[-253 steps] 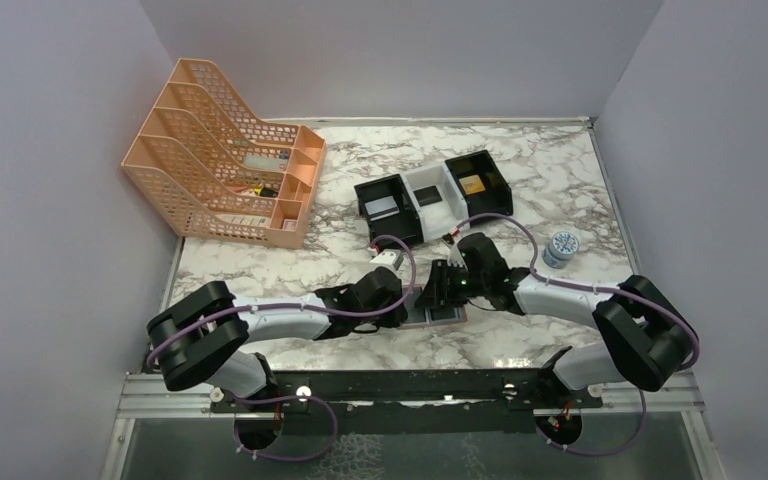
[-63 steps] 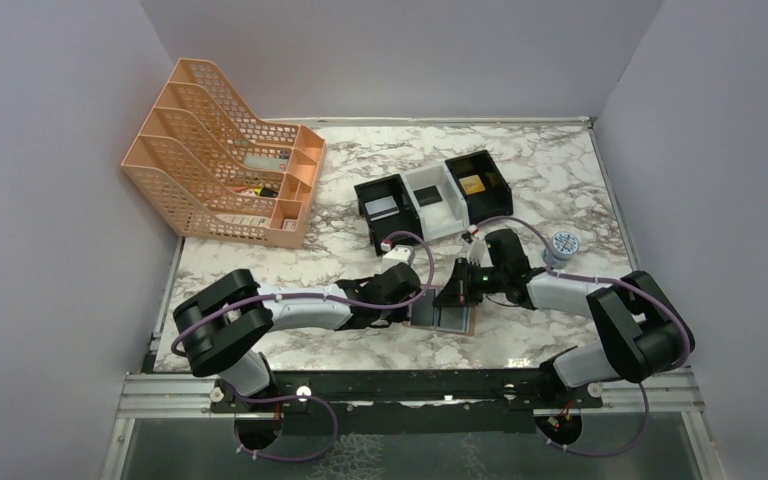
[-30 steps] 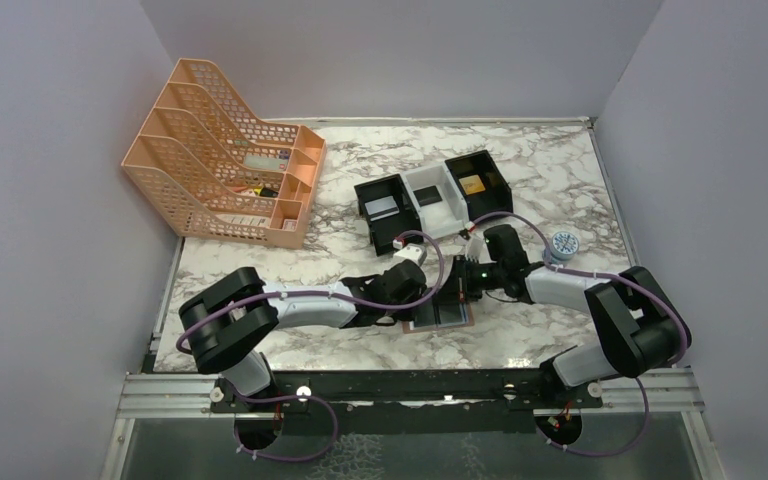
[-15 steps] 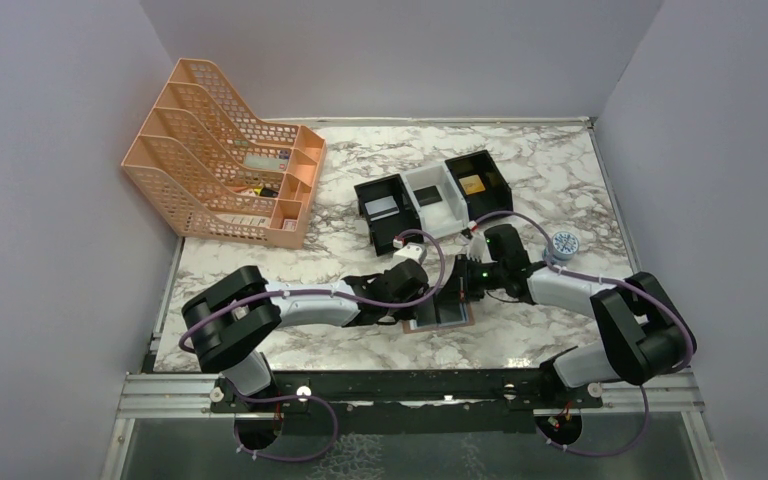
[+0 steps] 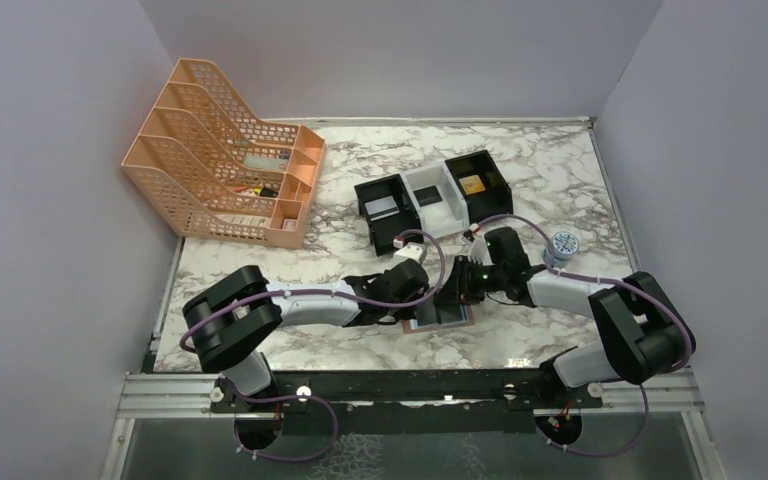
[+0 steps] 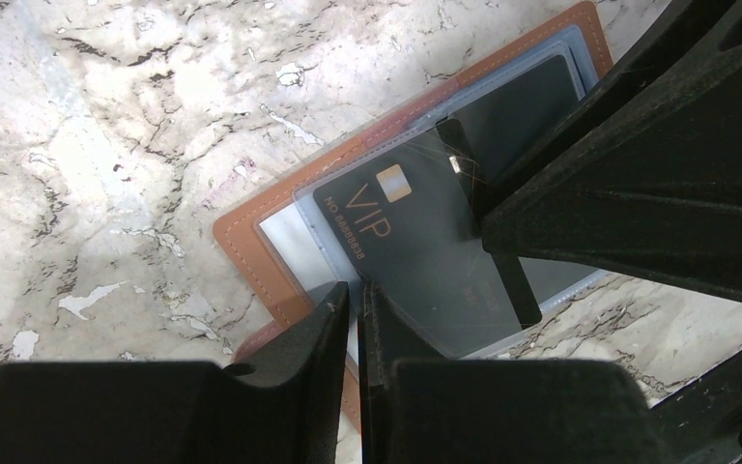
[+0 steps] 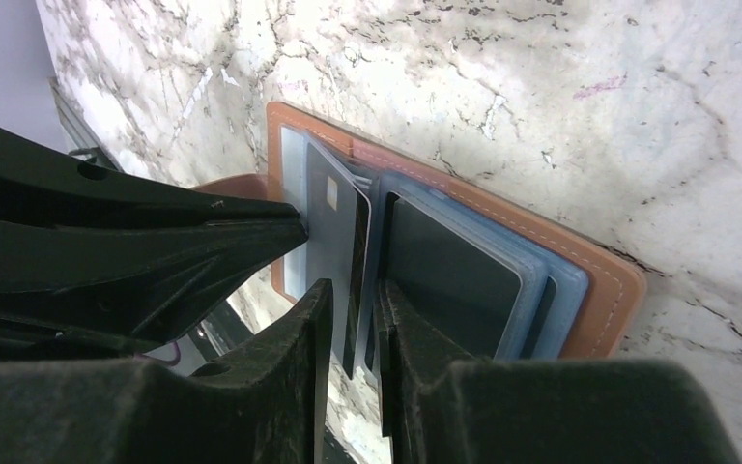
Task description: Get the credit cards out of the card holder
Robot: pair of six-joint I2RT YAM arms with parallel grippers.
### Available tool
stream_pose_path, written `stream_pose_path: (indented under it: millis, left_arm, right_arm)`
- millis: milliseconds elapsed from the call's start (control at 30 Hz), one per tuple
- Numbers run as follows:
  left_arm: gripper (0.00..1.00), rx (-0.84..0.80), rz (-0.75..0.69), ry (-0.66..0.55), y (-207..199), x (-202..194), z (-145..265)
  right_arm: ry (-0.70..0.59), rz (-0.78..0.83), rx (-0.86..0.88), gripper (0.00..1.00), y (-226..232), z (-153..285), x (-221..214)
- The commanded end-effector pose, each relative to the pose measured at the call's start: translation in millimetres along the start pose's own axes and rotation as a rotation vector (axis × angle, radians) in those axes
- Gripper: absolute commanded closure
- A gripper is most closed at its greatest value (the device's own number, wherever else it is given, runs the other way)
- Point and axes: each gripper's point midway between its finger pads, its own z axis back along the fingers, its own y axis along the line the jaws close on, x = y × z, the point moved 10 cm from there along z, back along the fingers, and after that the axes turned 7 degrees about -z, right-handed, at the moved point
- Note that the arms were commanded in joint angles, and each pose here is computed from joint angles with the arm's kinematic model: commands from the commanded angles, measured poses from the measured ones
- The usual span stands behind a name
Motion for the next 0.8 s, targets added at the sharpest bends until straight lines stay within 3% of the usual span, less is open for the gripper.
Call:
stream_pose_path:
  millis: [0, 100, 333, 433, 767]
  left_arm:
    - [0.88, 0.058, -0.039, 0.09, 9, -19, -8]
    - [0.89, 0.054, -0.039, 0.093, 9, -19, -8]
    - [0.9, 0.1, -0.043, 0.093, 14, -20, -5]
    - [0.9, 0.174, -0.061, 0.081, 22, -20, 0]
    - [0.9, 0.189, -0.034, 0.021, 24, -12, 13]
  right_arm:
    - [0.009, -0.001, -0.001, 0.77, -9, -4, -5]
    - [0.036, -0.004, 0.06, 0.8, -7, -5, -9]
    - [0.006, 0.021, 0.072, 0.99, -1, 0, -7]
    - [-0.019, 0.032, 0.083, 0.99, 4, 5, -6]
    - [0.003, 0.01, 0.081, 0.98, 2, 6, -10]
